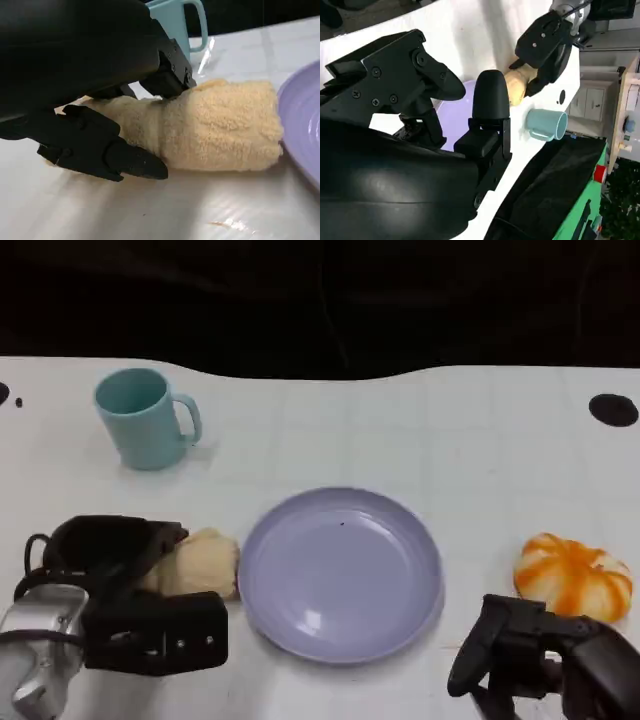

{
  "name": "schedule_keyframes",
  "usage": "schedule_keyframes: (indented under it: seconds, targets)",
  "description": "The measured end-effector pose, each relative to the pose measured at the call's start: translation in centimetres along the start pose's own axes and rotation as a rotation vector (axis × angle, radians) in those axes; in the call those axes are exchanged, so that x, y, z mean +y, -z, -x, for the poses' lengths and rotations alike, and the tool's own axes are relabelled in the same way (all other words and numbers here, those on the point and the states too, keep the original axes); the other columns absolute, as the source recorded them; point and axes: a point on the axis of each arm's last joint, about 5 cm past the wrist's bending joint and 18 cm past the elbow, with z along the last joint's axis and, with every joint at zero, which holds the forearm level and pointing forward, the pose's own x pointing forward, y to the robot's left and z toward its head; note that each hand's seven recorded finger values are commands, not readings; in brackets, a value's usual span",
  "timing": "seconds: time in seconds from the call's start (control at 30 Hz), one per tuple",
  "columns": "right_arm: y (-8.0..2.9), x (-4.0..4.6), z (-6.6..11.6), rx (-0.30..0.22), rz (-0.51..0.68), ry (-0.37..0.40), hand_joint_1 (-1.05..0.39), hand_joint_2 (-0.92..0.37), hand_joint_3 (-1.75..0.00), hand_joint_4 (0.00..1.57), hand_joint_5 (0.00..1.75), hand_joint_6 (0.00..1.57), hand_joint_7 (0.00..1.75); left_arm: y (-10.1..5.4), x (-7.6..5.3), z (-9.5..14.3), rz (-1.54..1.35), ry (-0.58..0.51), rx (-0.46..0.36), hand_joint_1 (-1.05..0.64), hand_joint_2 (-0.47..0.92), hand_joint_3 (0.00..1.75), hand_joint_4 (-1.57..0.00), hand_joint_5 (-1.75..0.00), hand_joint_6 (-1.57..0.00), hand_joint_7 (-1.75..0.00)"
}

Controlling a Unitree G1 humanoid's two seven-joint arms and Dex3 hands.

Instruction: Grasp the towel on the left side of the plate with the left hand and place it into the plate.

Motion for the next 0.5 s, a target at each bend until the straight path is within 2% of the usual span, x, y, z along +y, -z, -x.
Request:
schedule_keyframes:
  seconds: [0.03, 0.07, 0.1, 0.17, 0.27, 0.37, 0.47, 0.5]
  targets:
    - [0.0, 0.0, 0.0, 0.0, 0.0, 0.0, -0.09, -0.56, -1.08, 0.76, 1.73, 0.69, 1.37, 0.0, -0.1, 0.0, 0.006, -0.023, -0.007, -0.19, 0.82, 0.45, -0.83, -1.71, -0.77, -1.4]
    - [0.0, 0.0, 0.0, -0.001, 0.0, 0.0, -0.09, -0.56, -1.09, 0.76, 1.74, 0.69, 1.37, 0.1, -0.3, 0.1, 0.01, -0.049, -0.015, -0.2, 0.8, 0.47, -0.83, -1.73, -0.68, -1.59]
    - [0.0, 0.0, 0.0, -0.001, 0.0, 0.0, -0.09, -0.56, -1.09, 0.76, 1.74, 0.69, 1.36, 0.1, -0.6, 0.3, 0.015, -0.072, -0.024, -0.2, 0.79, 0.48, -0.82, -1.74, -0.65, -1.65]
    - [0.0, -0.01, 0.0, -0.001, -0.001, 0.0, -0.09, -0.56, -1.09, 0.76, 1.73, 0.69, 1.36, 0.1, -1.0, 0.6, 0.021, -0.097, -0.03, -0.2, 0.77, 0.55, -0.83, -1.74, -0.62, -1.72]
    - [0.0, -0.01, 0.0, -0.001, -0.002, 0.0, -0.08, -0.56, -1.1, 0.75, 1.73, 0.69, 1.36, 0.2, -1.1, 0.9, 0.035, -0.113, -0.024, -0.22, 0.77, 0.6, -0.84, -1.75, -0.59, -1.71]
    - [0.0, -0.01, 0.0, -0.001, -0.002, 0.0, -0.09, -0.56, -1.09, 0.75, 1.73, 0.69, 1.36, 0.1, -0.6, 0.9, 0.038, -0.145, -0.001, -0.23, 0.8, 0.55, -0.83, -1.75, -0.54, -1.74]
    - [0.0, 0.02, 0.0, -0.001, -0.002, -0.001, -0.08, -0.56, -1.09, 0.75, 1.74, 0.69, 1.37, 0.0, 0.3, 0.9, 0.028, -0.185, 0.024, -0.22, 0.77, 0.51, -0.83, -1.75, -0.54, -1.75]
    - [0.0, 0.03, 0.0, -0.001, -0.002, -0.002, -0.08, -0.56, -1.09, 0.75, 1.74, 0.69, 1.37, 0.1, 0.6, 0.9, 0.022, -0.196, 0.038, -0.21, 0.77, 0.5, -0.84, -1.75, -0.56, -1.7]
